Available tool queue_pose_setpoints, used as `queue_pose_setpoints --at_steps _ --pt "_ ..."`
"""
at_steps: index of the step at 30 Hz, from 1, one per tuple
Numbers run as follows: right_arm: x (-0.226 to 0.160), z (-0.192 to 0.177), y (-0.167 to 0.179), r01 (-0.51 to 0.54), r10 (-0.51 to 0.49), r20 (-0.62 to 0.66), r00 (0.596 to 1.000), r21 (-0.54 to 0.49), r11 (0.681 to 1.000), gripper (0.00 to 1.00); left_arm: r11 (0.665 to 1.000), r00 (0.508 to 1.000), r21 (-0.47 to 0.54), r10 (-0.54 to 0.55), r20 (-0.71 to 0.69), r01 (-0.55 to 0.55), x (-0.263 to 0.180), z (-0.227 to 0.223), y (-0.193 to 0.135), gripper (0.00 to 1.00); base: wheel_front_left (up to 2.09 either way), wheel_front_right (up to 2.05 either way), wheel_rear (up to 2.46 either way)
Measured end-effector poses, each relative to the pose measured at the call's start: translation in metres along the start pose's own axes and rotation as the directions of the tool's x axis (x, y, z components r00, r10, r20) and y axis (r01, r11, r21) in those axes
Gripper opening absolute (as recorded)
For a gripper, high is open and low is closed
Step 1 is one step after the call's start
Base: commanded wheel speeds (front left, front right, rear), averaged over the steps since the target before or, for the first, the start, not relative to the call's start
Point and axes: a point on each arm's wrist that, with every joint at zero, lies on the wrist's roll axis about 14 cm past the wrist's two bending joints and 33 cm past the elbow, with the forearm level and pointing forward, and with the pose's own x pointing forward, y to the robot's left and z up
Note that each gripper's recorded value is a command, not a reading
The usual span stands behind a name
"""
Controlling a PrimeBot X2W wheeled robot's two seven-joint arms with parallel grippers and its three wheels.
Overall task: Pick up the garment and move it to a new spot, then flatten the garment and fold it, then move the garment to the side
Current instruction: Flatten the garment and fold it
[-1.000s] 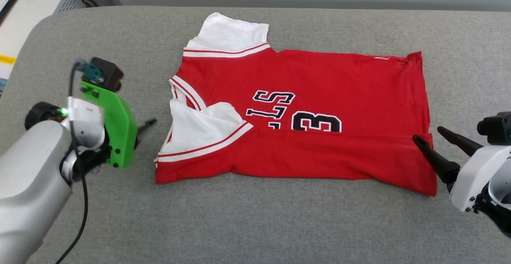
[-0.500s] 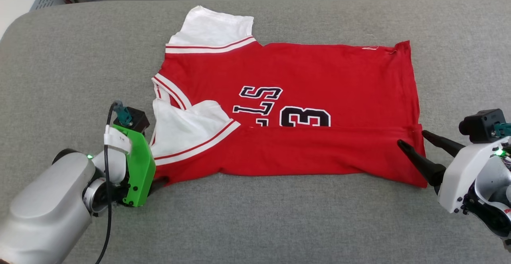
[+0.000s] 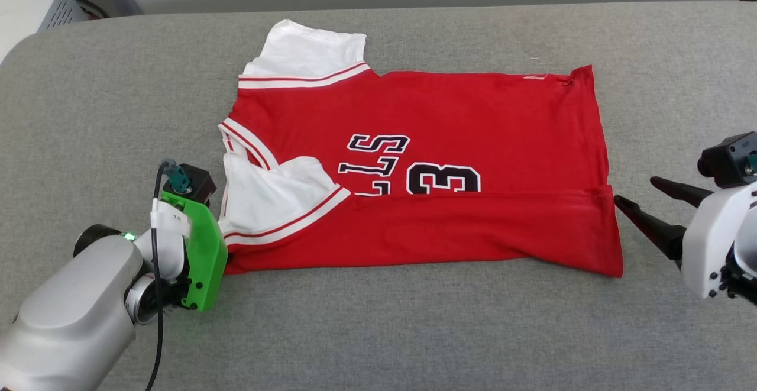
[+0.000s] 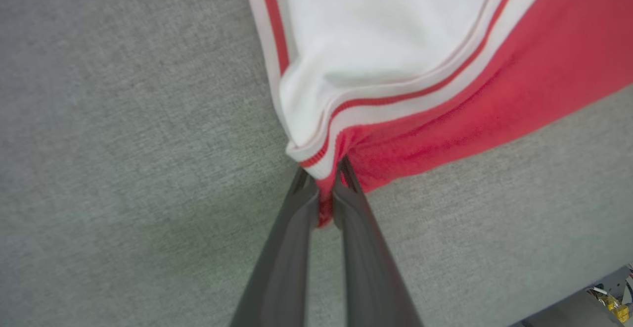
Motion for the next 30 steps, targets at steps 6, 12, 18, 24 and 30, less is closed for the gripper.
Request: queue_pose_setpoints --at_steps 6,12,18,24,30 --pt "-0.017 -0.005 -0.015 0.025 -0.035 -0.173 0.984 -0.061 0.998 1.00 0.999 0.997 0.048 -0.019 0.081 0.015 -0.017 0.016 -0.009 0.00 0.00 0.00 0.00" --pt "-0.012 -0.038 -0.014 0.009 -0.018 -0.342 0.939 -0.029 1.000 1.00 0.996 0.993 0.079 -0.037 0.113 0.028 -0.022 0.023 -0.014 0.00 0.00 0.00 0.00" --pt "0.024 -0.086 0.008 -0.003 0.048 -0.420 0.906 0.106 0.994 1.00 0.997 0.993 0.073 -0.040 0.108 0.033 -0.014 0.020 -0.015 0.00 0.00 0.00 0.00" --pt "0.033 -0.100 0.010 -0.004 0.049 -0.442 0.896 0.102 0.995 0.11 0.999 0.996 0.046 -0.032 0.087 0.028 -0.009 0.008 -0.012 0.00 0.00 0.00 0.00" --pt "0.030 -0.077 0.014 -0.016 0.048 -0.323 0.945 0.102 0.995 0.00 0.999 0.992 0.027 -0.023 0.122 0.020 -0.018 0.005 -0.013 0.00 0.00 0.00 0.00"
